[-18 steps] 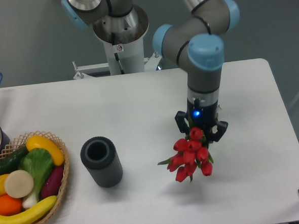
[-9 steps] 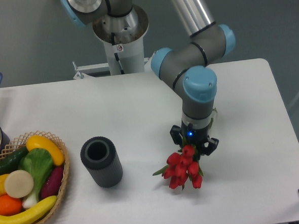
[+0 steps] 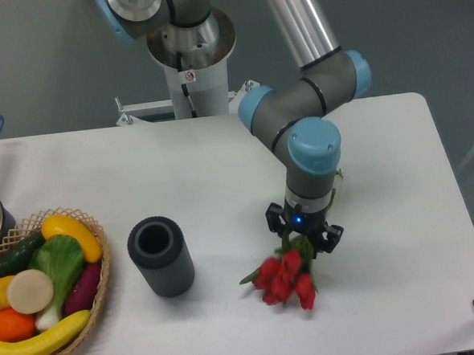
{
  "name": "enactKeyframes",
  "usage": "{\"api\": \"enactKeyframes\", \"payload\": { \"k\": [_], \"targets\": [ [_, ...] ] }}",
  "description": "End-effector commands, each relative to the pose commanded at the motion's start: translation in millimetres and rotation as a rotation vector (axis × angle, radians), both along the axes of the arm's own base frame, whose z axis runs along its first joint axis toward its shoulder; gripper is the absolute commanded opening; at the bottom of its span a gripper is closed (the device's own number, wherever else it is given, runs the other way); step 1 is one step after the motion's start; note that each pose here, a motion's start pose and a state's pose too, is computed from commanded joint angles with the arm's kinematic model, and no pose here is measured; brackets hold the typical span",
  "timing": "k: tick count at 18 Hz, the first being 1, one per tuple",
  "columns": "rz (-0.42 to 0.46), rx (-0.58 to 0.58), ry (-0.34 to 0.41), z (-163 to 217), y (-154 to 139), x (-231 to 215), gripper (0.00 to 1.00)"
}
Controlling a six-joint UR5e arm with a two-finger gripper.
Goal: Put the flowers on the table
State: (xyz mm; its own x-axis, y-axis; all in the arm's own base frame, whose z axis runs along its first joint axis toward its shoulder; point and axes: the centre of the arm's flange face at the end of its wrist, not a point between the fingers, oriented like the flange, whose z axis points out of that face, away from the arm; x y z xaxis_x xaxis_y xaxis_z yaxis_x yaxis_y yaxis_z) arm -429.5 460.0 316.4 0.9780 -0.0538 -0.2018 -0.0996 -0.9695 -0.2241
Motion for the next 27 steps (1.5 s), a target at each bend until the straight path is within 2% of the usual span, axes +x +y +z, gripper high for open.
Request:
{"api": "enactKeyframes", "payload": {
  "k": [4, 7, 10, 12, 14, 17, 20, 23, 25, 27],
  "targets": [
    [0.014, 0.058, 0.087, 64.8, -15.0, 7.7, 1.0],
    [0.053, 0.079, 0.138, 102.1, -45.5, -8.0, 1.0],
    [-0.063, 0.013, 0.165, 133.1, -84.9, -14.2, 1.0],
    [-0.175, -0.054, 0.133, 146.5, -105.2, -17.3, 1.0],
    [-0.245, -0.096, 0.097, 160.7, -123.5, -23.8, 1.0],
    [-0.289, -0.126, 0.082, 168.6, -157.8, -32.5, 1.0],
    [-0.407, -0.164, 0.091, 166.5, -185.6, -33.1, 1.0],
    [-0.487, -0.19, 0.099, 160.3, -226.4, -33.9, 1.0],
    [-0.491, -0.162, 0.102, 157.3, -247.7, -34.8, 1.0],
    [-0.478, -0.129, 0.104, 157.4, -256.3, -34.7, 1.0]
  ]
}}
